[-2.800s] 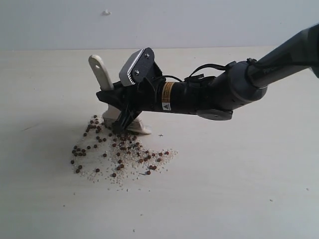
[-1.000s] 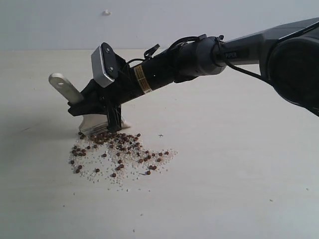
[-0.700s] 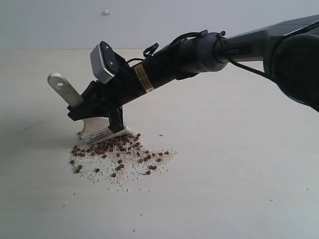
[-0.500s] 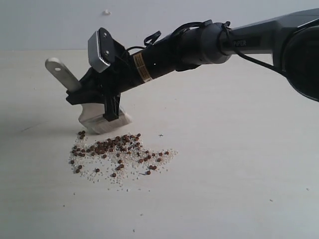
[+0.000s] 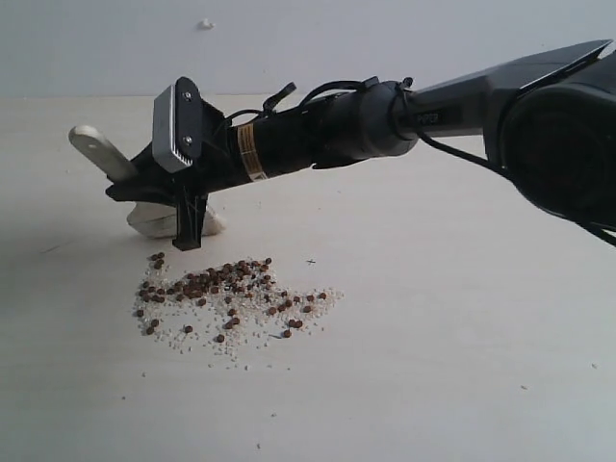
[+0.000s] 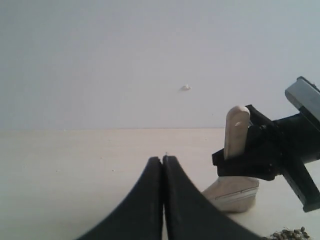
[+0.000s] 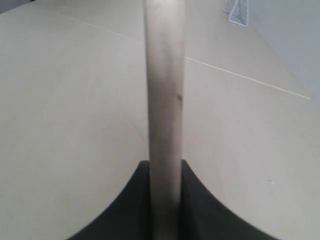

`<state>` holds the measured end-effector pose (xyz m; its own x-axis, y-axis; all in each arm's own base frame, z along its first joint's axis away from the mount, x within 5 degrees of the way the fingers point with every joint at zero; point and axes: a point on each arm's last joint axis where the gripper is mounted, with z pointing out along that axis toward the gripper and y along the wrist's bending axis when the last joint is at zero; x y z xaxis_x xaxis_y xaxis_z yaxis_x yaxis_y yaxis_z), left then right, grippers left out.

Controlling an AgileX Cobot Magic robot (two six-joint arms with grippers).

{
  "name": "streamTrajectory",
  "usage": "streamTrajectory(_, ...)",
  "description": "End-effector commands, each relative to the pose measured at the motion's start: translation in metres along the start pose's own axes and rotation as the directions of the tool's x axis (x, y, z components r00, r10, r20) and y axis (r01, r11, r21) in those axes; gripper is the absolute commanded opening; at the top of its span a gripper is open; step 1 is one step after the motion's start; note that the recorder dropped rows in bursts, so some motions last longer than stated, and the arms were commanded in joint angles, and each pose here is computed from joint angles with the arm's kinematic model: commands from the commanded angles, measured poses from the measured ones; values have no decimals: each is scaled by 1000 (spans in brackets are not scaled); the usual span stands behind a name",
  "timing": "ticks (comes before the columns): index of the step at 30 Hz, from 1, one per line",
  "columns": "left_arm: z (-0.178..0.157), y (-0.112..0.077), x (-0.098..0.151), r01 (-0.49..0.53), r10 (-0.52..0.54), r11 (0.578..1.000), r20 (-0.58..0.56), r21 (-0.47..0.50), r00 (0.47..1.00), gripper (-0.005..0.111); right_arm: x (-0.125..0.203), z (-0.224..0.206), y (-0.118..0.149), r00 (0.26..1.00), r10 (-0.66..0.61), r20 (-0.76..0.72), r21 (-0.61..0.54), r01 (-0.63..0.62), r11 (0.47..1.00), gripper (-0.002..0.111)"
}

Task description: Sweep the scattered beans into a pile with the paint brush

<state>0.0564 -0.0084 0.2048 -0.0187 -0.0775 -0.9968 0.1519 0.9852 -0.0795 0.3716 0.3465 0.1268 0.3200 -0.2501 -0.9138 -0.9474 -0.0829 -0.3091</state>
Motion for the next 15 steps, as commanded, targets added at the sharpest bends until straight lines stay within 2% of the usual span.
streamTrajectory(1, -1, 0, -1, 13, -13, 1000, 15, -1, 1000, 0, 3, 2, 9, 999, 44, 32, -75, -41, 996, 0)
streamTrajectory(8, -1, 0, -1, 13, -13, 1000, 15, -1, 1000, 0, -2, -4, 23, 984, 163, -64, -245, -174, 954, 0)
streamTrajectory(10, -1, 0, -1, 13, -13, 1000, 15, -1, 1000, 0, -3, -6, 25, 982, 160, -102, -275, -182, 944, 0)
streamTrajectory(13, -1, 0, -1, 13, -13, 1000, 15, -1, 1000, 0, -8, -8, 23, 984, 149, -99, -267, -170, 948, 0)
streamTrajectory(15, -1, 0, -1, 13, -13, 1000, 15, -1, 1000, 0, -22, -10, 15, 988, 142, -55, -212, -150, 966, 0)
